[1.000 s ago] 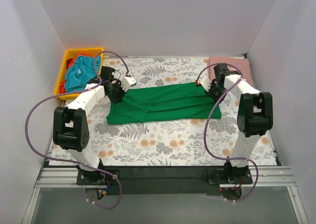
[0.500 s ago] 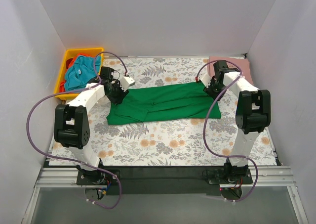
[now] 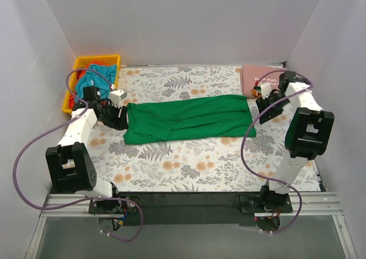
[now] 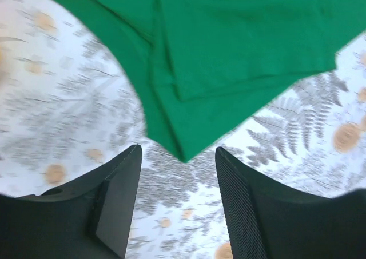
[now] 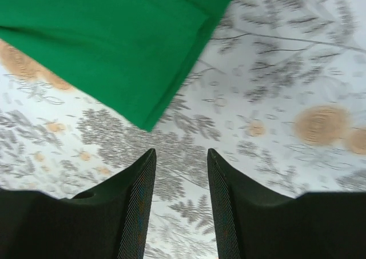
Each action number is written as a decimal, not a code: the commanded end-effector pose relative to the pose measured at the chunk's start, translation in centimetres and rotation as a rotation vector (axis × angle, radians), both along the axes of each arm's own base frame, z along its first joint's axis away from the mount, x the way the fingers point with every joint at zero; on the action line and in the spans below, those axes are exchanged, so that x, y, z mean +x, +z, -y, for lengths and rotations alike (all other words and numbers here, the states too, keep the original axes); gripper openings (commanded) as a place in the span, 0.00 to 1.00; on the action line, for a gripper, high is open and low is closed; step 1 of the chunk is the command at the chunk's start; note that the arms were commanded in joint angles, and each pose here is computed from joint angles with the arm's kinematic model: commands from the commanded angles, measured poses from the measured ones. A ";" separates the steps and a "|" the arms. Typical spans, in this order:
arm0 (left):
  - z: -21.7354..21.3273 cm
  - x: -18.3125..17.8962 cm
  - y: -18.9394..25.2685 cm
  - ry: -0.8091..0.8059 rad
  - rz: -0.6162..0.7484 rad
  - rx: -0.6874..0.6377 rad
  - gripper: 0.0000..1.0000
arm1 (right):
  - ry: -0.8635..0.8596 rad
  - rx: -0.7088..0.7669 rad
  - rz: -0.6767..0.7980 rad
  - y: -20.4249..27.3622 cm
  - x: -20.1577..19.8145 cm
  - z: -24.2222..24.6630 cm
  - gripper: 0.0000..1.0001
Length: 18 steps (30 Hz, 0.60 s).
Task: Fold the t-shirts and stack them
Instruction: Fold the tshirt
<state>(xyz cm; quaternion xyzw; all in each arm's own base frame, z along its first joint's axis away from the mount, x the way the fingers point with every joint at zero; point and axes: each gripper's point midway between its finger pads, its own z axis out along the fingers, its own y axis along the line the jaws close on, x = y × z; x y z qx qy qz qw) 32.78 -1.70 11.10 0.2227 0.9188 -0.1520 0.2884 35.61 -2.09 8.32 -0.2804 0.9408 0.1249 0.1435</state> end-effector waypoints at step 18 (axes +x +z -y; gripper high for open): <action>3.1 -3.7 -4.0 0.085 -0.178 -0.219 0.66 | -0.124 0.183 -0.219 -4.6 -3.9 -3.4 0.51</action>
